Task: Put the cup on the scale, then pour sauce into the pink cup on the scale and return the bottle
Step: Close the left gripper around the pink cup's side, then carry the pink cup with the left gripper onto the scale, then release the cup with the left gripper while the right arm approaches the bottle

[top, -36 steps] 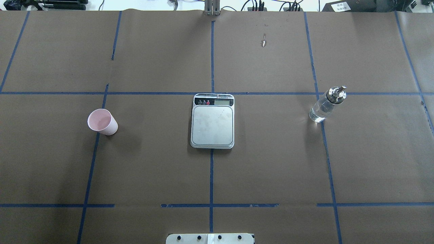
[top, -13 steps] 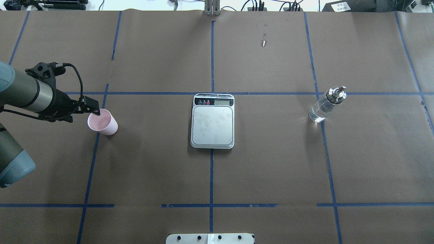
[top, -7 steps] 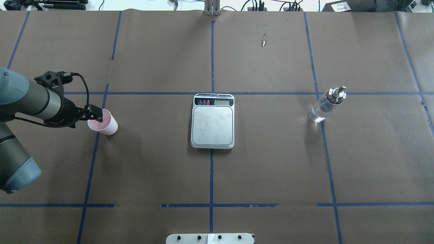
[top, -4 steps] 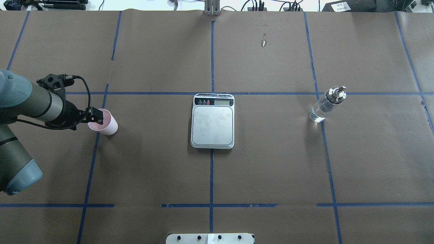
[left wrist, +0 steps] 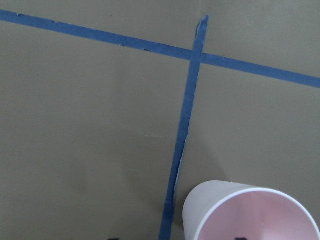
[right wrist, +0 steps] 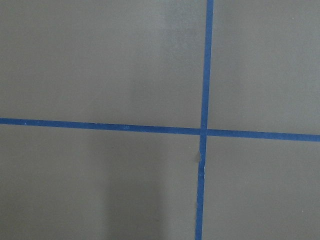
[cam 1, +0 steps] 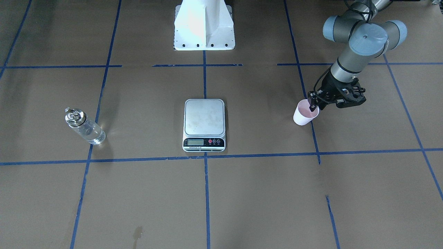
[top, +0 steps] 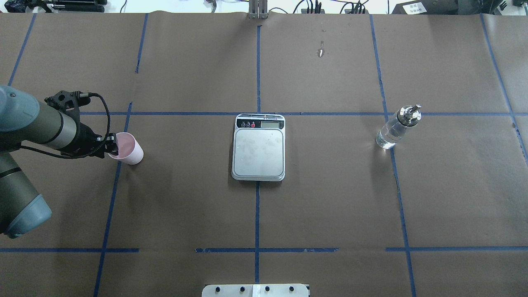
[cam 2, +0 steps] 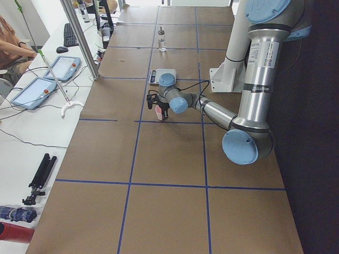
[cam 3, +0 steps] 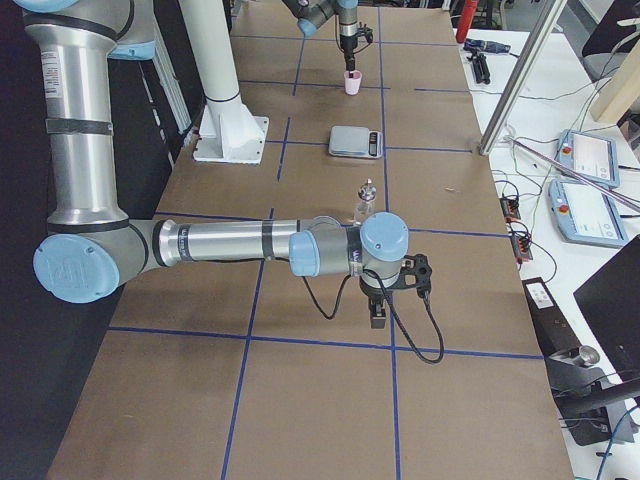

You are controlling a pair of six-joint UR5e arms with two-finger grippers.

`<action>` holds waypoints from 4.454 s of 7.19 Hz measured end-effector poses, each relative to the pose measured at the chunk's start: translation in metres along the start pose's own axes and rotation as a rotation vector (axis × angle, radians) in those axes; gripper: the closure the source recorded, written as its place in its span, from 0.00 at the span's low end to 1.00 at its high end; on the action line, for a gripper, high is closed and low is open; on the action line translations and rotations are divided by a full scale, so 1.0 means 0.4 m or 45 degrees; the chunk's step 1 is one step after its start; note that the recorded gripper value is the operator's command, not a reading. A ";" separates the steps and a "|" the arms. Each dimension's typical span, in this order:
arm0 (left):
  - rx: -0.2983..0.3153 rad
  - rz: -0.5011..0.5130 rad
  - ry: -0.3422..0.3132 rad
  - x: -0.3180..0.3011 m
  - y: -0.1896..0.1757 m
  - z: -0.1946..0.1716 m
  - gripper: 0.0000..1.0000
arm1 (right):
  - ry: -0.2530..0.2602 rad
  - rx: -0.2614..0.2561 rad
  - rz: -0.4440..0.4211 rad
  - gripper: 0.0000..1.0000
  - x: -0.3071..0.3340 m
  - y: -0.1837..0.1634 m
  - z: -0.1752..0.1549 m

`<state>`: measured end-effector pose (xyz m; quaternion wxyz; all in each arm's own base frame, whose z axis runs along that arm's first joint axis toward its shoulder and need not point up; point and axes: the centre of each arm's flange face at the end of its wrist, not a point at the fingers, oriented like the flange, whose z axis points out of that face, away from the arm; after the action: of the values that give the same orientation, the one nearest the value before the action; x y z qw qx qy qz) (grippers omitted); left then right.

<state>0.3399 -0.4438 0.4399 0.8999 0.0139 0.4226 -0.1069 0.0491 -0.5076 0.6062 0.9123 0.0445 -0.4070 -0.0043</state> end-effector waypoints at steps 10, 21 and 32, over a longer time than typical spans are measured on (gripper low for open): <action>-0.037 0.011 0.021 0.206 0.067 -0.264 1.00 | -0.026 0.003 -0.002 0.00 -0.010 -0.007 -0.005; -0.192 -0.209 0.039 0.879 0.075 -0.121 1.00 | -0.015 0.020 0.030 0.00 -0.016 -0.007 -0.013; -0.155 -0.197 0.076 0.896 0.086 -0.093 0.00 | -0.020 0.019 0.033 0.00 -0.017 -0.010 -0.012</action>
<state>0.5408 -0.4708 0.1402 0.8751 -0.0705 0.4547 -0.1498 0.0483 -0.5108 0.5977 0.9088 0.0459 -0.4146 0.0102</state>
